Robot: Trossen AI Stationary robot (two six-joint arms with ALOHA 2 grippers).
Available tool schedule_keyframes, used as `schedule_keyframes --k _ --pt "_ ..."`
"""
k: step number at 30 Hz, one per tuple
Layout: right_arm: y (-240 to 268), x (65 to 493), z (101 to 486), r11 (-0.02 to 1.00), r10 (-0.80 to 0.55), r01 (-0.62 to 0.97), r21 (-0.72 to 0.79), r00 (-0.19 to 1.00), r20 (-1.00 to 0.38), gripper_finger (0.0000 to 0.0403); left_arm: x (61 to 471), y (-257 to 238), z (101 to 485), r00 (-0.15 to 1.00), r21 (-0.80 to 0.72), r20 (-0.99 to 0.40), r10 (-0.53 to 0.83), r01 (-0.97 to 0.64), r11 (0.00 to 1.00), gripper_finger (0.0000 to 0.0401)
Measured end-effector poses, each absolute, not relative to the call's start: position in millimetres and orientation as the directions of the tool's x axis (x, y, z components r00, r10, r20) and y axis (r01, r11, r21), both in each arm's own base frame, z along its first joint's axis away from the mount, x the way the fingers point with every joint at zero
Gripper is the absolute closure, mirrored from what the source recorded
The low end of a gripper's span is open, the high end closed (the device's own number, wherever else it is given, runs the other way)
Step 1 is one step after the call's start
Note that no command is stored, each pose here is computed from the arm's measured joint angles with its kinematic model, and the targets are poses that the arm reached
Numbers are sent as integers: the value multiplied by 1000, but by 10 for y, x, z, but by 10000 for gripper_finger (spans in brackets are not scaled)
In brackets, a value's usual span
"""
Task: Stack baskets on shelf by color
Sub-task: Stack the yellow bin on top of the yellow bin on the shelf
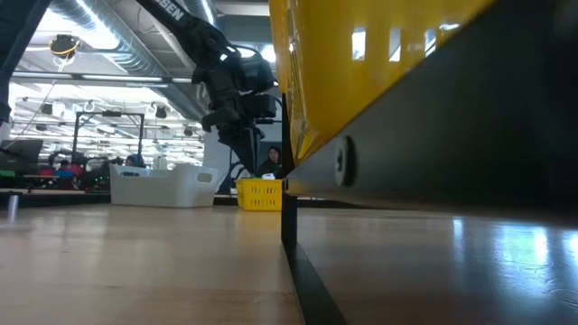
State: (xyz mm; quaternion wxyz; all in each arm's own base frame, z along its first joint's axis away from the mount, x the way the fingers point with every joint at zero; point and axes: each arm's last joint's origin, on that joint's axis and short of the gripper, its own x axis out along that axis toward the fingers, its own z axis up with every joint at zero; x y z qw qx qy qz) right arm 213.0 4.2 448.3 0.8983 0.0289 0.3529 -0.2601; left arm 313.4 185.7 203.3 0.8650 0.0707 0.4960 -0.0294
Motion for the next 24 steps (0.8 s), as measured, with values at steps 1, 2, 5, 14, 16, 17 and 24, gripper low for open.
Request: schedule_keyframes --k 1,2,5,14,16,17,24 --pt "42 2130 4483 863 -447 488 -132 616 -649 331 3134 1857 2033 506 92 -862 19 118 989 346" --pt "42 2130 4483 863 -447 488 -131 616 -649 331 3135 1858 2033 507 92 -862 20 118 989 346" --pt "42 2130 4483 863 -447 488 -132 616 -649 331 3138 1855 2031 507 82 -862 19 101 991 346" --pt "43 2131 4484 863 -447 488 -130 617 -648 331 3220 1846 1784 443 50 -896 10 80 996 346" --pt "43 2131 4484 863 -447 488 -130 617 -648 331 3234 1832 1751 432 49 -902 8 84 995 346" --pt "43 2131 4484 862 -447 489 -129 617 -648 331 3238 1827 1745 430 51 -903 9 86 995 346" --pt "43 2131 4484 857 -447 504 -111 617 -648 331 3283 1786 1746 396 170 -912 109 122 978 346"
